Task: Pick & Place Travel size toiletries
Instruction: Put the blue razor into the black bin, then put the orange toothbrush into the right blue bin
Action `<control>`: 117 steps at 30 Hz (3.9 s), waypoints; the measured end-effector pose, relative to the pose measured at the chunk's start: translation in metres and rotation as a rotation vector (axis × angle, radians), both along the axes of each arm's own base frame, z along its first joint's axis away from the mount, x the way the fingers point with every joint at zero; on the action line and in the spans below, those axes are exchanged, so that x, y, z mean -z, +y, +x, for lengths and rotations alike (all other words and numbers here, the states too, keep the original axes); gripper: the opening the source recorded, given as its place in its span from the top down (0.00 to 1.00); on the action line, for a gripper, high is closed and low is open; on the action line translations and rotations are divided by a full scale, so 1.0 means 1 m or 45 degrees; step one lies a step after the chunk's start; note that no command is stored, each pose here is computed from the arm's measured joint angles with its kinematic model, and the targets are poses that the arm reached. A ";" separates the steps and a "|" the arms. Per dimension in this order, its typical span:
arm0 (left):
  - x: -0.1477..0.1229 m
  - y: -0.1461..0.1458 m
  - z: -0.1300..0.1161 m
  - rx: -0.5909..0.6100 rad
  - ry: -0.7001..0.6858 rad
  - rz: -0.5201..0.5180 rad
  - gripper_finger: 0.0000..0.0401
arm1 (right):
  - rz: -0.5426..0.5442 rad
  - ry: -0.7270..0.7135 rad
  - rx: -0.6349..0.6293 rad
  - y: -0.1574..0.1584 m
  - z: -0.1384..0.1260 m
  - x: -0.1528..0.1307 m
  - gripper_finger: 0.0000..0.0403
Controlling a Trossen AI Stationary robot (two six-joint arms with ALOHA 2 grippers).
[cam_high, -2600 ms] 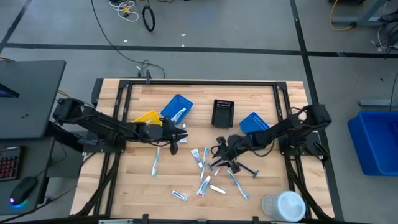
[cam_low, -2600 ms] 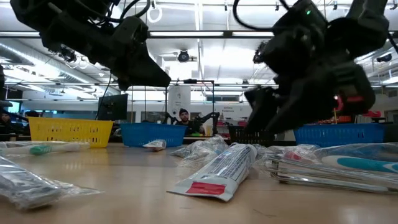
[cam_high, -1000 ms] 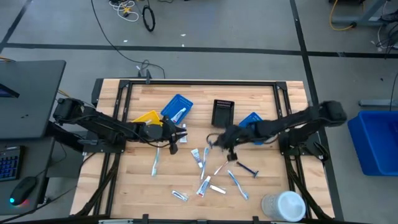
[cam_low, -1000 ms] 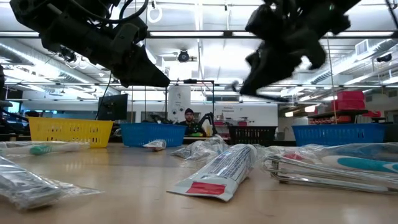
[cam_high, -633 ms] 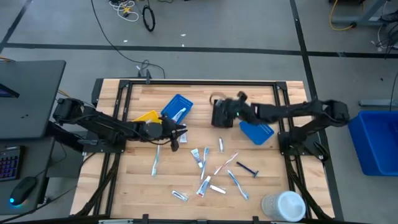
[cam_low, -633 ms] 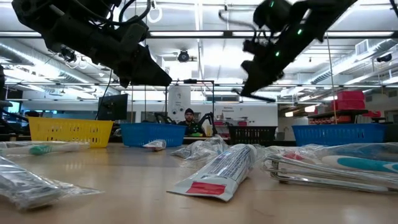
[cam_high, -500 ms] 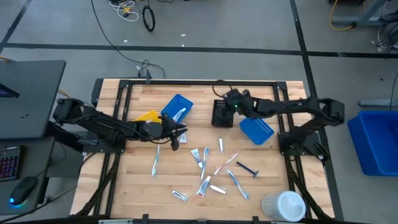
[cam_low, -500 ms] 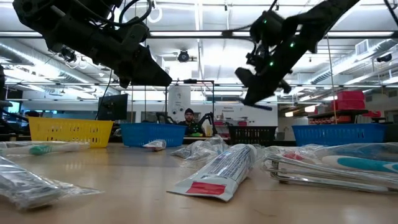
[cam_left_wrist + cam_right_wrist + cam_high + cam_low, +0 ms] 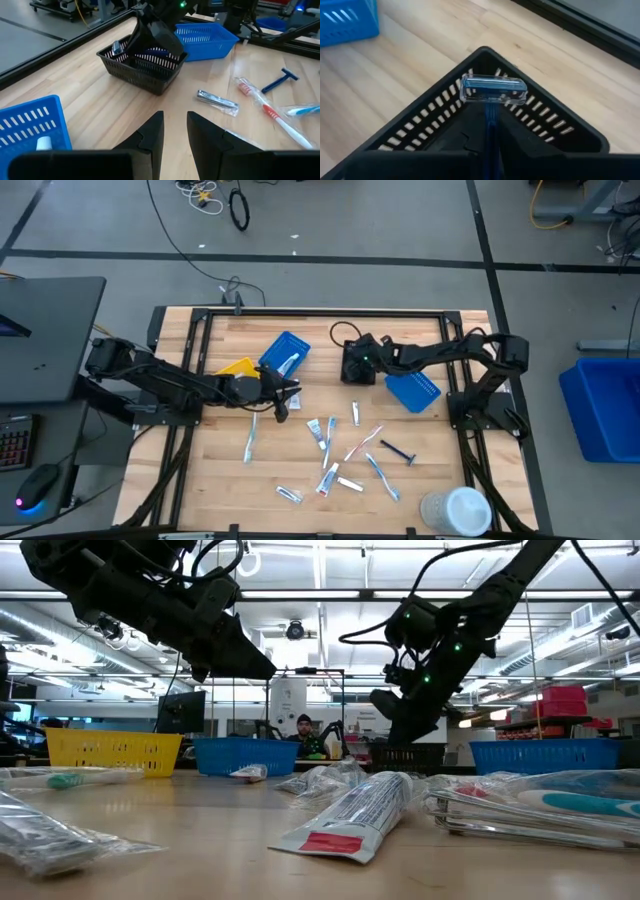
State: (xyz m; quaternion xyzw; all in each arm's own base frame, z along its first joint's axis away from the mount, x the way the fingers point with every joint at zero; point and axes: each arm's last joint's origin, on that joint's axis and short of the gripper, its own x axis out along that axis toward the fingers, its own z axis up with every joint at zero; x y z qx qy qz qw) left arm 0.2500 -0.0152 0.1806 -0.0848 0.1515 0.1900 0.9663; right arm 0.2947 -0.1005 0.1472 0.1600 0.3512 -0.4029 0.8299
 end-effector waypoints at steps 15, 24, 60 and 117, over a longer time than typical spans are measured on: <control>0.000 0.000 0.000 0.008 0.011 0.031 0.77 | -0.155 0.035 -0.236 0.007 0.008 -0.008 0.63; -0.007 0.000 0.004 0.057 0.032 0.161 0.77 | -0.309 -0.104 -0.322 0.007 0.020 -0.022 0.60; -0.048 0.099 0.013 -0.084 0.053 0.062 0.77 | -0.419 -0.398 -1.074 0.018 0.035 -0.044 0.62; -0.054 0.061 0.025 0.323 -0.030 0.142 0.77 | 0.033 -0.115 -1.098 0.213 -0.016 -0.041 0.52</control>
